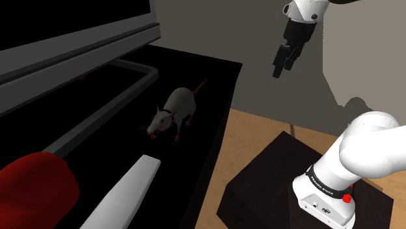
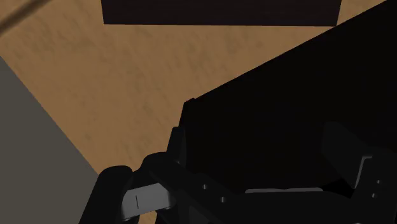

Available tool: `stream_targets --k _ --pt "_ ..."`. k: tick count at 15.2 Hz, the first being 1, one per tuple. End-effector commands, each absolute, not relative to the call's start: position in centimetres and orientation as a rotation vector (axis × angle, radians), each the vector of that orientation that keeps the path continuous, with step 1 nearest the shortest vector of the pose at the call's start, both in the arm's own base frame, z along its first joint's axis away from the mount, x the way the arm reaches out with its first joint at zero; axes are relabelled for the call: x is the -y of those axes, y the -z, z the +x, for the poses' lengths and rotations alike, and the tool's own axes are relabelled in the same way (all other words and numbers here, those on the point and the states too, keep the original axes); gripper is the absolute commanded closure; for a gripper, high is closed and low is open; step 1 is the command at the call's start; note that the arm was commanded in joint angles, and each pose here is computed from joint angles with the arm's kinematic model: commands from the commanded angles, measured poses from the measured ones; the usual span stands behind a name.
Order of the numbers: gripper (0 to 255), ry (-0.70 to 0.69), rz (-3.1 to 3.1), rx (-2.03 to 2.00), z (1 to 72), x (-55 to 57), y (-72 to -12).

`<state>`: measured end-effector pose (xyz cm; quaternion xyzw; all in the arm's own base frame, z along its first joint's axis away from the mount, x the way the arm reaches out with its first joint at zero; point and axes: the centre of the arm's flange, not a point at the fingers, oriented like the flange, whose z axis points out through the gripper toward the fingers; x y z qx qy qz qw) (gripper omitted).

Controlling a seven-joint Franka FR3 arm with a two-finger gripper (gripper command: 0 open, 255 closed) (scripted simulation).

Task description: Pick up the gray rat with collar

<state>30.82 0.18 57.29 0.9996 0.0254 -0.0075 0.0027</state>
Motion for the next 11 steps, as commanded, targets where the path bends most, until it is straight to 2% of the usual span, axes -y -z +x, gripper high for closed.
stream_targets --k 1,11 --pt "0 0.024 3.135 -0.08 30.8 -0.2 -57.3" --pt "0 0.133 3.012 0.398 34.6 -14.3 -57.9"
